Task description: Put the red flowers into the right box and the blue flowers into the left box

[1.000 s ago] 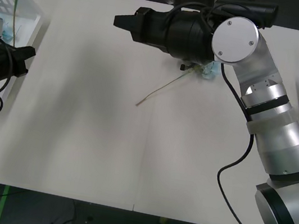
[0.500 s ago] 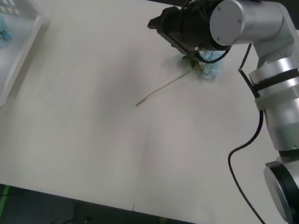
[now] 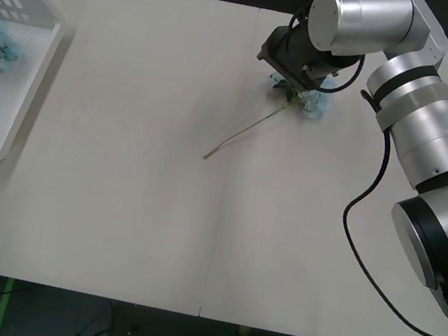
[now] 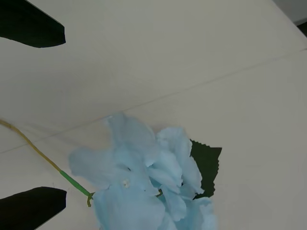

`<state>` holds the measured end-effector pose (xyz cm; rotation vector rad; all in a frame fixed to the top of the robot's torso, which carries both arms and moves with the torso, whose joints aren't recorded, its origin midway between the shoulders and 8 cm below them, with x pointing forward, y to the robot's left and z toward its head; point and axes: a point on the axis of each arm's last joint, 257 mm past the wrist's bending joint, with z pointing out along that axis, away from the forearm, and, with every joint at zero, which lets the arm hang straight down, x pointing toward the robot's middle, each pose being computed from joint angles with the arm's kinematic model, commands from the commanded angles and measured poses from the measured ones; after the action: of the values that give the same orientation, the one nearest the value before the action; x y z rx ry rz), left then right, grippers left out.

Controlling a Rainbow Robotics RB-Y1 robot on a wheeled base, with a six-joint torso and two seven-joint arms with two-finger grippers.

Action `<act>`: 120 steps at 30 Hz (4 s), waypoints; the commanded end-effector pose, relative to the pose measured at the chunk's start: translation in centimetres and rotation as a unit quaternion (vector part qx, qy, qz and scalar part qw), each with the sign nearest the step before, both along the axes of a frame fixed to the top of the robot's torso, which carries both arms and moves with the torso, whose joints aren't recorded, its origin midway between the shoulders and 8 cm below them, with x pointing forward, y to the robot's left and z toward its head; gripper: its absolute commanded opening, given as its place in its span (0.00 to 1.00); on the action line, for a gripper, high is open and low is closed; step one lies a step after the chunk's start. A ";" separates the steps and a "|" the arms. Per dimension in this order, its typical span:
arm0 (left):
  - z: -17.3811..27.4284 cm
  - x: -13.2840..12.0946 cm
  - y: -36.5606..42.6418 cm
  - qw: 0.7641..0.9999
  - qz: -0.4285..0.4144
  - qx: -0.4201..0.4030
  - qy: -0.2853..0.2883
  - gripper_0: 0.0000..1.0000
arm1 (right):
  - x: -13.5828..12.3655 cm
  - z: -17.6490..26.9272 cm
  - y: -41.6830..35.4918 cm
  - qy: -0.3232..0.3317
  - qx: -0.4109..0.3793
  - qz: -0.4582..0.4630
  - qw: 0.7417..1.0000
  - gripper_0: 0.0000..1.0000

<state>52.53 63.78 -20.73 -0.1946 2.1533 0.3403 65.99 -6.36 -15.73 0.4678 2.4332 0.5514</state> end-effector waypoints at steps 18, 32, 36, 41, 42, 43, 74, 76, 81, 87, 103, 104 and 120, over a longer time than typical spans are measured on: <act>12.3 0.8 -13.6 0.969 -0.199 -0.133 -0.059 0.91 | -2.4 -5.0 1.9 0.070 -0.032 -0.027 0.997 0.95; 11.3 0.2 -29.8 0.880 -0.417 -0.200 -0.106 1.00 | -1.5 -6.6 3.4 0.041 -0.029 -0.035 0.998 1.00; 10.7 -0.3 -33.2 0.859 -0.471 -0.170 -0.107 1.00 | -1.6 -6.8 3.4 0.039 -0.037 -0.036 0.998 0.99; 9.0 -2.1 -38.5 0.820 -0.525 -0.206 -0.095 1.00 | -1.6 -7.6 2.9 0.037 -0.051 -0.040 0.997 0.99; 8.7 -2.5 -39.6 0.811 -0.536 -0.214 -0.099 1.00 | -1.5 -7.8 2.8 0.036 -0.051 -0.042 0.997 0.99; 8.5 -2.7 -40.4 0.804 -0.544 -0.215 -0.104 1.00 | -1.6 -8.1 3.0 0.036 -0.051 -0.041 0.997 0.99; 5.5 -3.7 -48.2 0.776 -0.551 -0.265 -0.158 1.00 | -1.0 -9.0 1.7 0.022 -0.074 -0.042 0.996 0.00; 5.5 -3.6 -48.2 0.776 -0.550 -0.265 -0.159 1.00 | -0.4 -7.6 1.7 0.016 -0.054 -0.040 0.998 0.00; 5.9 -3.6 -48.3 0.774 -0.549 -0.270 -0.162 1.00 | 1.0 -2.2 1.6 -0.016 -0.025 0.010 1.000 0.00; 6.0 -3.7 -48.4 0.772 -0.551 -0.272 -0.163 1.00 | 0.6 6.4 2.4 -0.080 0.025 0.126 0.988 0.00; 8.2 -6.7 -51.4 0.742 -0.517 -0.365 -0.223 1.00 | -10.6 14.2 8.0 -0.271 0.042 0.398 0.875 0.00; 8.6 -7.0 -51.7 0.738 -0.516 -0.370 -0.227 1.00 | -11.4 14.2 8.6 -0.281 0.042 0.411 0.866 0.00; 10.2 -8.5 -58.3 0.699 -0.507 -0.444 -0.239 1.00 | -18.7 15.8 16.3 -0.342 0.101 0.495 0.793 0.00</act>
<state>45.27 7.90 -12.09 0.3584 1.4542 -1.2067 49.57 6.68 -1.03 -0.8192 1.7973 1.1283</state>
